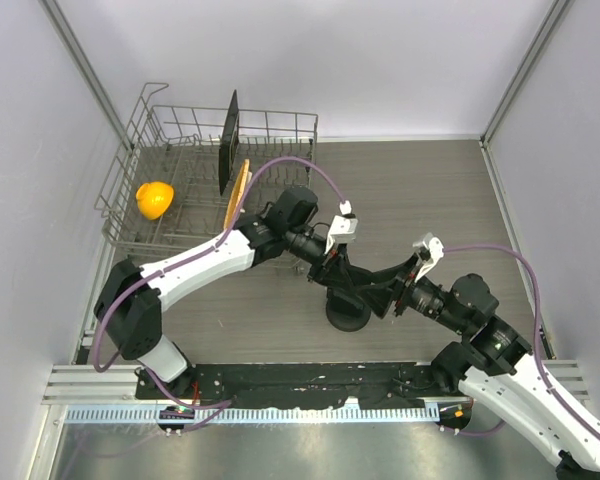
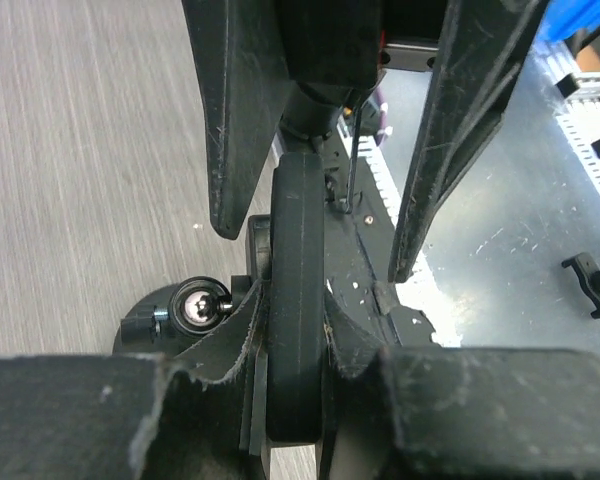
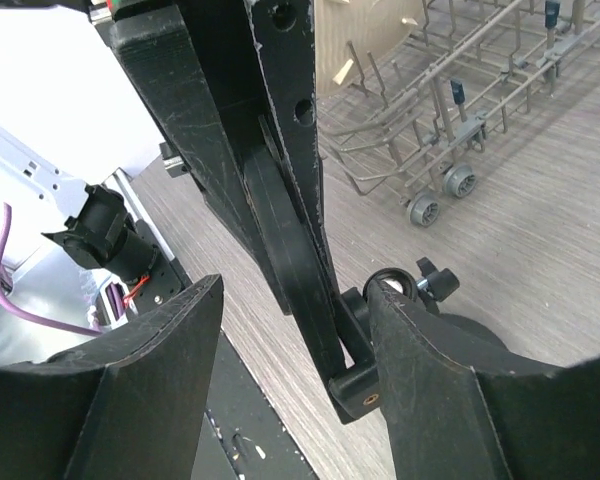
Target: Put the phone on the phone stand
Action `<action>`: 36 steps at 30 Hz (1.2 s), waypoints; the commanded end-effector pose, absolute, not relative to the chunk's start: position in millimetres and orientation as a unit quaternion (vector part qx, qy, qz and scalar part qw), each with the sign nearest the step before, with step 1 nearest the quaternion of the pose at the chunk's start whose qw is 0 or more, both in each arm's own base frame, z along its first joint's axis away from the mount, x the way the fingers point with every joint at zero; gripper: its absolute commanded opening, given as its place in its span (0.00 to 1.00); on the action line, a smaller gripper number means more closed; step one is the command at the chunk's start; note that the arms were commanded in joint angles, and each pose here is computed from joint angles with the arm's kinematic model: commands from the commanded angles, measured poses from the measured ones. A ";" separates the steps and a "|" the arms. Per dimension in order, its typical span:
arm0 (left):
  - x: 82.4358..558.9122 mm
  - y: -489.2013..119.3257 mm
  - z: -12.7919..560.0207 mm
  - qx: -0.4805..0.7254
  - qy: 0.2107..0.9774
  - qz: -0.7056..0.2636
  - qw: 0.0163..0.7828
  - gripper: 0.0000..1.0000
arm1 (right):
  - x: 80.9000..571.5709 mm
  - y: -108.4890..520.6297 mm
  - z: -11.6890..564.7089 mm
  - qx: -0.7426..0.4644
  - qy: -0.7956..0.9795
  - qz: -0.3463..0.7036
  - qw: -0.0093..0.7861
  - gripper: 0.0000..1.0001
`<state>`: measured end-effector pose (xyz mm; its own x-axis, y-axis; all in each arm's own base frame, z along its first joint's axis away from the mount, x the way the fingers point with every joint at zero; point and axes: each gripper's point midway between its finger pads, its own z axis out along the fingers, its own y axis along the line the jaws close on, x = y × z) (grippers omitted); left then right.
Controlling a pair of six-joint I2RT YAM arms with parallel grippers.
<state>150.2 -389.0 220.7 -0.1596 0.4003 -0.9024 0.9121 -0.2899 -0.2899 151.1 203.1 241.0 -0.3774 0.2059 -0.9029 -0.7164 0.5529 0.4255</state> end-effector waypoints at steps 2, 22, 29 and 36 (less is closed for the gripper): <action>147.3 -403.5 227.5 0.572 0.489 -0.591 0.291 0.00 | 144.4 192.1 255.1 -0.154 0.709 0.441 0.529 0.66; 160.6 -391.8 214.0 0.623 0.539 -0.508 0.252 0.00 | 126.0 207.0 232.2 -0.189 0.741 0.463 0.448 0.67; 155.2 -389.4 220.9 0.622 0.530 -0.517 0.256 0.00 | 141.6 183.7 243.9 -0.122 0.746 0.427 0.497 0.73; 159.5 -393.5 234.7 0.593 0.539 -0.525 0.288 0.31 | 146.9 183.4 263.9 -0.122 0.728 0.427 0.522 0.72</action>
